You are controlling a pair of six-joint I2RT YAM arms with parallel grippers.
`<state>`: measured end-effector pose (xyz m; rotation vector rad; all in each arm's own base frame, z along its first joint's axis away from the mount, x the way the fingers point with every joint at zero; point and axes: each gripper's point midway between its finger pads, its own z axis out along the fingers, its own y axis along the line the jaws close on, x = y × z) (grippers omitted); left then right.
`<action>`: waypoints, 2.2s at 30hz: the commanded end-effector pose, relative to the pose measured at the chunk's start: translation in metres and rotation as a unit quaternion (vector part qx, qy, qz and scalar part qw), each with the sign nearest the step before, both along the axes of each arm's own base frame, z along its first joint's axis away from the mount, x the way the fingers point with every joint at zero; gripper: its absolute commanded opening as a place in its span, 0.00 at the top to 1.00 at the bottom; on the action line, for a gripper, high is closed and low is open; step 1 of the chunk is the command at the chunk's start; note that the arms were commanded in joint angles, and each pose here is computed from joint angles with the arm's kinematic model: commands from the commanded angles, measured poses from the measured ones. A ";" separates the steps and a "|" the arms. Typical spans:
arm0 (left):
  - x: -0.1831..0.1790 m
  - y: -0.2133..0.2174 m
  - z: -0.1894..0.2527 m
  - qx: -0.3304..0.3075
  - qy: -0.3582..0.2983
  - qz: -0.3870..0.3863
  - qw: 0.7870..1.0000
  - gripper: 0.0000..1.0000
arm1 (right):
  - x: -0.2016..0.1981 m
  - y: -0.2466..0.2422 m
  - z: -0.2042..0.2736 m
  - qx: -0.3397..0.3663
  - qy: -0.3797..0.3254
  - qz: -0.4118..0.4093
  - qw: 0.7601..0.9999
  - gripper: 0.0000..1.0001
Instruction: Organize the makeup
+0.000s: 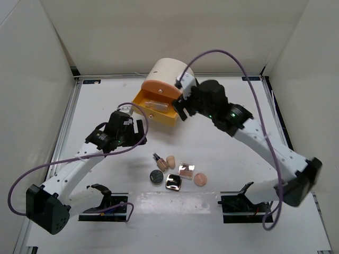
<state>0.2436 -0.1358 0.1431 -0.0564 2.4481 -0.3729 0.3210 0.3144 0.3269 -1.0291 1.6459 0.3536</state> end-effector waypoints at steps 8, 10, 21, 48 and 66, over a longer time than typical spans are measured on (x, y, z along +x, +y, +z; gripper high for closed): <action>-0.015 -0.118 0.003 0.036 -0.011 -0.164 0.986 0.08 | -0.057 -0.209 -0.110 -0.035 0.117 -0.453 0.883 0.15; -0.023 -0.133 -0.011 0.050 0.004 -0.180 0.982 0.09 | -0.067 -0.239 -0.123 -0.028 0.132 -0.521 0.843 0.11; -0.034 -0.176 -0.057 0.076 0.032 -0.178 0.980 0.21 | -0.081 -0.287 -0.146 0.016 0.165 -0.584 0.794 0.11; 0.053 -0.141 0.096 0.102 -0.175 -0.054 0.978 0.66 | -0.079 -0.282 -0.152 0.015 0.187 -0.535 0.824 0.07; 0.201 -0.076 0.135 0.091 -0.215 0.038 0.972 0.16 | -0.098 -0.210 -0.172 -0.020 0.273 -0.303 0.913 0.05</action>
